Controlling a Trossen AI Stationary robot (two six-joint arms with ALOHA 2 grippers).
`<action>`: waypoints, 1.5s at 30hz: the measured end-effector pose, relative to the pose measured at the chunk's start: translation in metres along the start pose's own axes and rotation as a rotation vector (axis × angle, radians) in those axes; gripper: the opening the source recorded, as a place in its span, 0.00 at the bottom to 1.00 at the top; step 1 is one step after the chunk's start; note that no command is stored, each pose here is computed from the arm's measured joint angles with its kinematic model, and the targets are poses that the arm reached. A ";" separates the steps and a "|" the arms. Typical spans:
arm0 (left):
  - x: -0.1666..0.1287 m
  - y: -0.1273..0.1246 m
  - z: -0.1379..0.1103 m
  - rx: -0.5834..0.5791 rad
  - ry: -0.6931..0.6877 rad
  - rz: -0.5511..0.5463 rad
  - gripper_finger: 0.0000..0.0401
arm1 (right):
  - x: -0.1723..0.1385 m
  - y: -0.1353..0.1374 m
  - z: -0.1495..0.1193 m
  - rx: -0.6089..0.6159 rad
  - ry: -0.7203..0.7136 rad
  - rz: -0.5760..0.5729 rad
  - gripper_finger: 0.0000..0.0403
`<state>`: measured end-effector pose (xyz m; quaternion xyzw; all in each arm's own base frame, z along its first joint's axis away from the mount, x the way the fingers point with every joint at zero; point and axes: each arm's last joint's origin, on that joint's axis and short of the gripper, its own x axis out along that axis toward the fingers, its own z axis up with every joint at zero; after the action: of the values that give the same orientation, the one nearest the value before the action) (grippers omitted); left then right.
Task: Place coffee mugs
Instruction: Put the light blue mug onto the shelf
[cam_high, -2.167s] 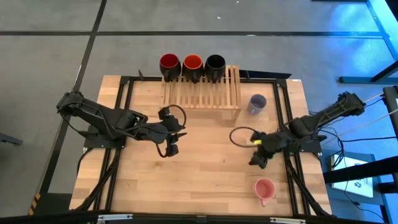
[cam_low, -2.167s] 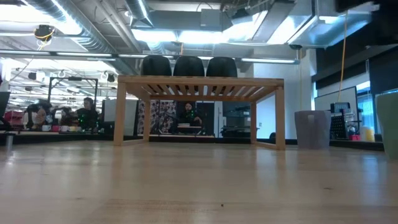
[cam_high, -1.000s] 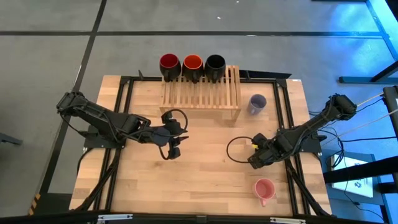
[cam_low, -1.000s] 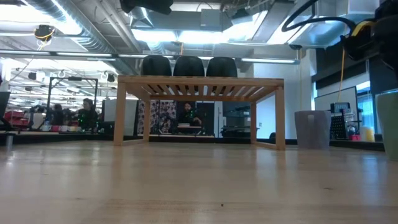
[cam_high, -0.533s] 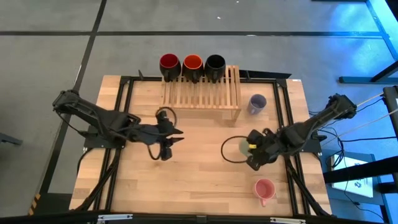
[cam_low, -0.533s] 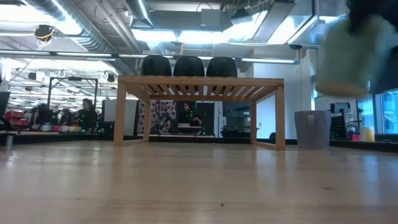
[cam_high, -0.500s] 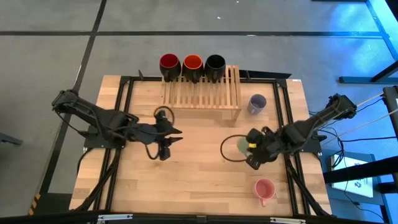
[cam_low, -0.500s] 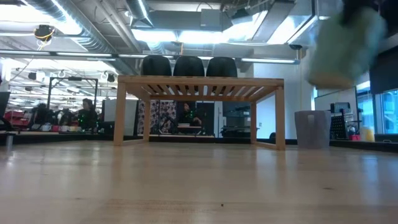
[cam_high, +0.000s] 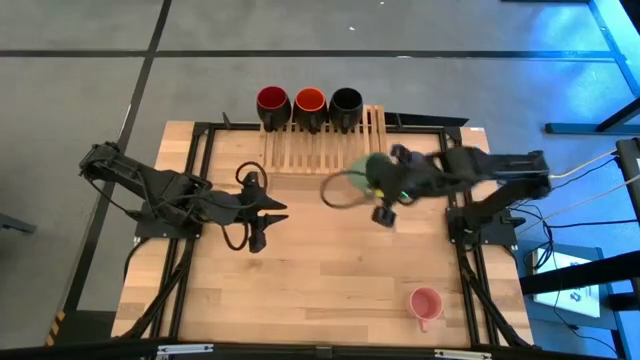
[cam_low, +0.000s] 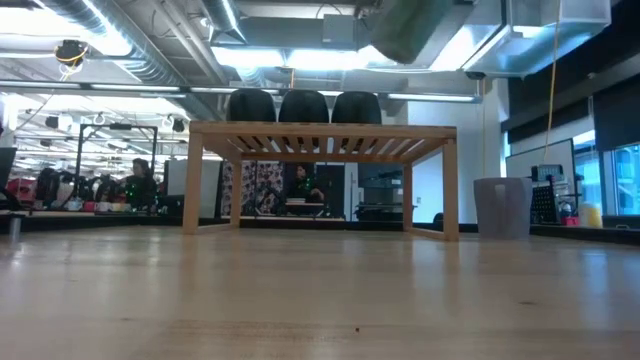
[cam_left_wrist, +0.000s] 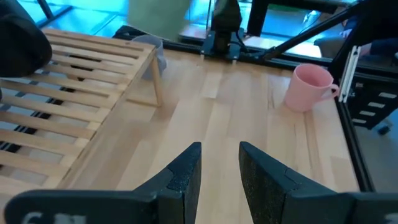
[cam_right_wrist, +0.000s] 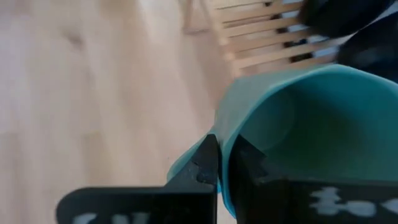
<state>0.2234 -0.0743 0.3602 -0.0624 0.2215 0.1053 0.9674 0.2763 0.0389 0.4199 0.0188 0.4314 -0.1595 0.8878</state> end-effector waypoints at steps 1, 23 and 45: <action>0.001 0.000 0.000 0.002 0.004 0.001 0.26 | 0.004 -0.005 0.008 -0.025 0.018 -0.023 0.01; 0.006 -0.001 -0.011 -0.060 0.027 0.006 0.26 | 0.107 -0.074 0.054 0.038 0.309 0.050 0.01; 0.006 0.000 -0.010 -0.067 0.008 0.029 0.26 | 0.118 -0.086 0.055 0.050 0.284 -0.019 0.09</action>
<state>0.2248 -0.0753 0.3485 -0.0921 0.2227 0.1265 0.9623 0.3603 -0.0836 0.3717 0.0591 0.5489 -0.1741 0.8154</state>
